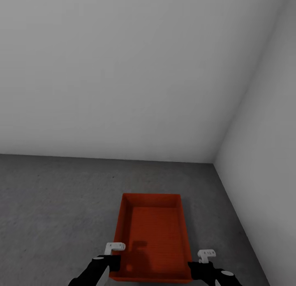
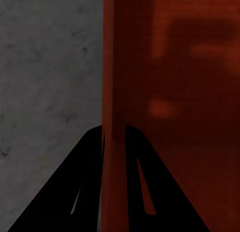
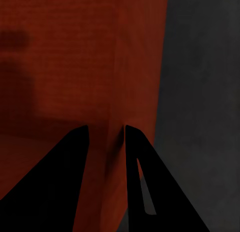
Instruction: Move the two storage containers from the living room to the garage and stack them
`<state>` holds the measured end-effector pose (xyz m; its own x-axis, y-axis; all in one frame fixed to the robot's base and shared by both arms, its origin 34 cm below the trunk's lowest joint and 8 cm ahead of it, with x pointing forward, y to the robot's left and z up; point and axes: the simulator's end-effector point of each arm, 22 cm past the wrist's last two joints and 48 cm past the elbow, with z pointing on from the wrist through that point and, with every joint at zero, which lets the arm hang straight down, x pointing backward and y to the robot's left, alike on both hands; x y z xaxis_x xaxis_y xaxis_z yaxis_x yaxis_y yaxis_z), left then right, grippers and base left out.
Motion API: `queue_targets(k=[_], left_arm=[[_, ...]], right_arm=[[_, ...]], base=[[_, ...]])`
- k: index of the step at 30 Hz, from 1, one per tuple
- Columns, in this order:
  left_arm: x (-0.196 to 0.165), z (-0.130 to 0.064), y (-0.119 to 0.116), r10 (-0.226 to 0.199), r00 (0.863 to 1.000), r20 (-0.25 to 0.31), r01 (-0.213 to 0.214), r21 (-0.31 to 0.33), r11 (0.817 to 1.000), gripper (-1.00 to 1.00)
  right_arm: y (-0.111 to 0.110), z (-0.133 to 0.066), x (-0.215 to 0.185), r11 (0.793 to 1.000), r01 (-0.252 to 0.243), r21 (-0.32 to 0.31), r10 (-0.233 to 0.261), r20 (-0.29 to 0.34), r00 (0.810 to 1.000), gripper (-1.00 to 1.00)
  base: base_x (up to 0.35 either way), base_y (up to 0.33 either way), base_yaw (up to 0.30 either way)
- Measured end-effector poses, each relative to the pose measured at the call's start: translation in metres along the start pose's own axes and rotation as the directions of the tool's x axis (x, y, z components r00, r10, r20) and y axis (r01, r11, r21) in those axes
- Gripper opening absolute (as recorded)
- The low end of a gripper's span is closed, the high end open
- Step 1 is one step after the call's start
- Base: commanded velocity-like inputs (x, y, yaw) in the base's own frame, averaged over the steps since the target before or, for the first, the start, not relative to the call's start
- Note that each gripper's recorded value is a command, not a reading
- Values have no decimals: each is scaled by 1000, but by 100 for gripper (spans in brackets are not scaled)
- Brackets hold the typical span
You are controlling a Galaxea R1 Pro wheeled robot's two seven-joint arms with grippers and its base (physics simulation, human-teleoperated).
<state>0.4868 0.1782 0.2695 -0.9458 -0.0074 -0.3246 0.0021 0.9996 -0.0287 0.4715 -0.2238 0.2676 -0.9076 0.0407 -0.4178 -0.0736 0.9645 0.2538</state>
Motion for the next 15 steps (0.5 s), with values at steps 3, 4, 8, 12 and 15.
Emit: queue_targets(k=[3, 4, 8, 12, 15], left_arm=[[0, 0, 0, 0, 1000, 0, 0, 0, 1000, -100], [0, 0, 0, 0, 1000, 0, 0, 0, 1000, -100], [0, 0, 0, 0, 1000, 0, 0, 0, 1000, -100], [0, 0, 0, 0, 1000, 1, 0, 0, 1000, -100], [-1, 0, 0, 0, 1000, 1, 0, 0, 1000, -100]], right_arm=[[0, 0, 0, 1000, 0, 0, 0, 0, 1000, -100], [0, 0, 0, 1000, 0, 0, 0, 0, 1000, -100], [0, 0, 0, 1000, 0, 0, 0, 0, 1000, -100], [0, 0, 0, 1000, 0, 0, 0, 1, 1000, -100], [0, 0, 0, 1000, 0, 0, 0, 1, 1000, -100]], base=[[0, 0, 0], [0, 0, 0], [0, 0, 0], [0, 0, 0], [0, 0, 0]])
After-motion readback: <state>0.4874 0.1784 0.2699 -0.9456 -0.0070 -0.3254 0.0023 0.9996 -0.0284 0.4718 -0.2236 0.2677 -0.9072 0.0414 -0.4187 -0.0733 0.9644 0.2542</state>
